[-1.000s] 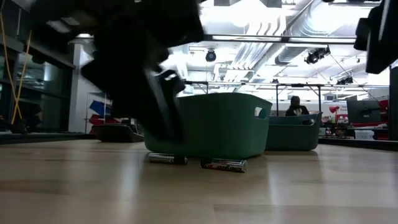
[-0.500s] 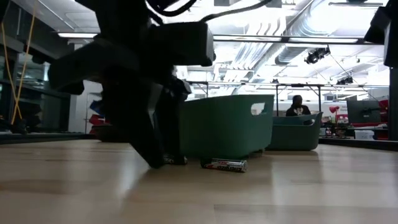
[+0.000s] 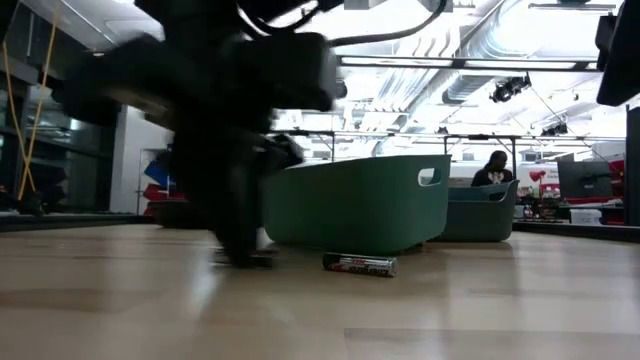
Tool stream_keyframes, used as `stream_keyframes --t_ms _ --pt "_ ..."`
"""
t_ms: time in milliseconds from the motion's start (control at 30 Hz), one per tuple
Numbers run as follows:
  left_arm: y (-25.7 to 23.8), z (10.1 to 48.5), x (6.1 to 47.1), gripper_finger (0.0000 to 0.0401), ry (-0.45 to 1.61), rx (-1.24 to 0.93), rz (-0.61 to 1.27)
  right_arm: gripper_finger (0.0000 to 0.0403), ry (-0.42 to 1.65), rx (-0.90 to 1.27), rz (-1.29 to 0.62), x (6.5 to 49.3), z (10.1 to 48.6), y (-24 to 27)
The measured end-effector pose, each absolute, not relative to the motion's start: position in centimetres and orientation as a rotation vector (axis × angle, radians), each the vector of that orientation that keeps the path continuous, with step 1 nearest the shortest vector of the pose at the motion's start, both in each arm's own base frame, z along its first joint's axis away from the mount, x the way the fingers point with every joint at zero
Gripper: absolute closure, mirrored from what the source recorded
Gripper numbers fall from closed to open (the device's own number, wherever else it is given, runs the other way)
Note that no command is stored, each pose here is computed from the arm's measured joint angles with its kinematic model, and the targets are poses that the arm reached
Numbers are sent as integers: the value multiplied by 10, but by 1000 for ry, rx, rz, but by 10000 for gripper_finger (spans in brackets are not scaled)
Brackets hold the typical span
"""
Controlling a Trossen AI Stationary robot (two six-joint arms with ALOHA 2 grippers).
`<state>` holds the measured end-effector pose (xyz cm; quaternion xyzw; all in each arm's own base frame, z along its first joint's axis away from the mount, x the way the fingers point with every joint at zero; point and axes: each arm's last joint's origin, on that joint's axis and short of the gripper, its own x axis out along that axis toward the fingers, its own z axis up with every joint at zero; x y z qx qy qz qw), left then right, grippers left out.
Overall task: Sort batteries
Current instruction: Put the white battery into the green bin
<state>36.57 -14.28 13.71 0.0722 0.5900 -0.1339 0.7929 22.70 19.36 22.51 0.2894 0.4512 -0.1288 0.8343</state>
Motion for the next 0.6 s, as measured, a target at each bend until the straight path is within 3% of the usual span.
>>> stream_keyframes --t_ms 233,467,600 --pt "-142 187 340 395 1270 191 -365 213 893 654 -256 231 228 196" --pt "-128 252 340 399 929 227 -302 213 799 674 -271 237 232 196" --pt "-108 259 364 399 757 237 -229 213 751 696 -296 244 234 190"
